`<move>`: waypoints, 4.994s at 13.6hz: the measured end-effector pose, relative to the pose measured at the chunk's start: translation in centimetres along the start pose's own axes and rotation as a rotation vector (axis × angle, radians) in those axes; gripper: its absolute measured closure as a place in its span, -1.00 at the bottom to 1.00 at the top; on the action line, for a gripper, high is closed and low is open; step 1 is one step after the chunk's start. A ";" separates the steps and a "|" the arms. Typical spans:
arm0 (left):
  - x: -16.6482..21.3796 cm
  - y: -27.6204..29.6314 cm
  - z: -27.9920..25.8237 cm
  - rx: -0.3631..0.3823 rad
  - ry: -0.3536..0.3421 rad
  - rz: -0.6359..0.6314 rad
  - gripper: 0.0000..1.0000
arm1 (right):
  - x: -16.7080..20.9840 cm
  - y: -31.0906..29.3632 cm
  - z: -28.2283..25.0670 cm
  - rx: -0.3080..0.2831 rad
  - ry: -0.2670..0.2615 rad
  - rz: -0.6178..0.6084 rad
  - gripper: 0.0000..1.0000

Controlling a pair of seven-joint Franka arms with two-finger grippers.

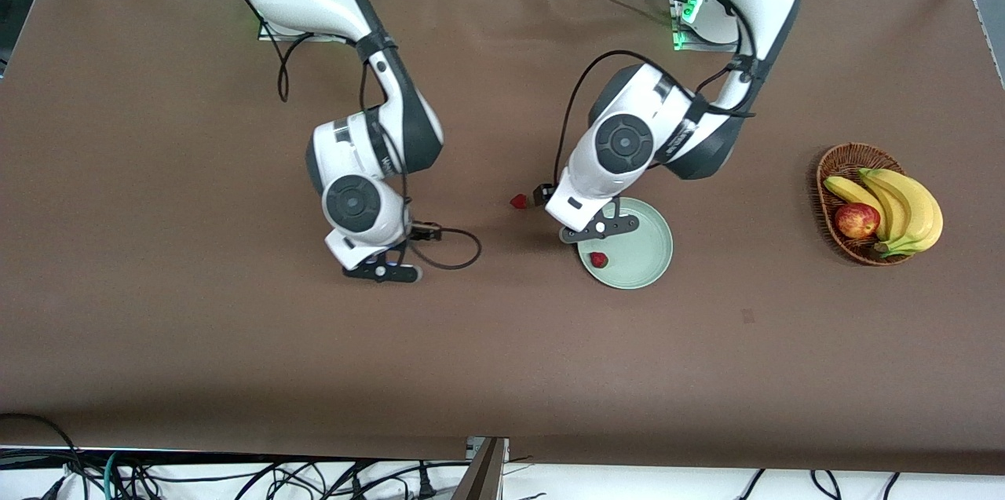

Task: Collect all strawberries into plate
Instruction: 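Grasp the second strawberry with the left gripper while the right gripper grasps the third, then drop the strawberry into the plate with the left gripper while the right gripper carries another, then set the third strawberry beside the plate with the right gripper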

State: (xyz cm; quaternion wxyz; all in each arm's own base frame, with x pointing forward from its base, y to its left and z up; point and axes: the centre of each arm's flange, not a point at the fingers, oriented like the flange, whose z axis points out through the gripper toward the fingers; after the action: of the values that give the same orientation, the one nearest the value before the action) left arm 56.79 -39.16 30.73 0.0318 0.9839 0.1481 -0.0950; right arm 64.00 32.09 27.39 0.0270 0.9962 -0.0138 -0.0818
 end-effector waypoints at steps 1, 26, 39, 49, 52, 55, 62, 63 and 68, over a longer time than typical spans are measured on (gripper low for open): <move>-0.4 0.8 1.3 -0.010 0.004 -0.081 -1.00 | 0.6 1.6 0.6 -0.009 -0.009 -0.022 -0.99; -2.9 4.2 11.2 -0.019 -0.069 -0.582 0.30 | -1.8 11.9 10.9 -0.037 -0.047 -0.103 -0.36; 3.2 -9.0 -9.5 0.048 -0.101 0.073 0.30 | -2.0 5.8 1.9 0.108 -0.082 0.032 0.35; 9.8 -11.7 -1.3 0.018 0.008 0.694 0.16 | -5.8 -6.0 -0.5 0.143 -0.096 0.231 0.35; 10.4 -12.4 -0.7 0.014 0.016 0.717 -0.38 | -5.9 -6.8 -0.7 0.199 -0.120 0.286 0.35; 10.3 -12.4 -0.9 0.012 0.019 0.722 -0.96 | -5.8 -7.7 -1.7 0.264 -0.137 0.324 0.35; 10.3 -12.3 -1.2 0.012 0.024 0.724 -1.00 | -7.7 -14.0 -2.5 0.332 -0.092 0.414 0.35; 10.3 -12.3 -1.2 0.012 0.025 0.725 -1.00 | -8.2 -15.3 -3.0 0.353 -0.085 0.428 0.35; 10.2 -12.3 -1.1 0.012 0.022 0.726 -1.00 | -9.0 -18.2 -2.9 0.403 -0.064 0.452 0.35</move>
State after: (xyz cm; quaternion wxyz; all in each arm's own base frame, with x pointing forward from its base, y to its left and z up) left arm 62.89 -24.40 29.41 0.0561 0.9735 -0.2109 -0.0678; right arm 56.01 50.70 30.69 -0.1539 0.9500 -0.2521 -0.1008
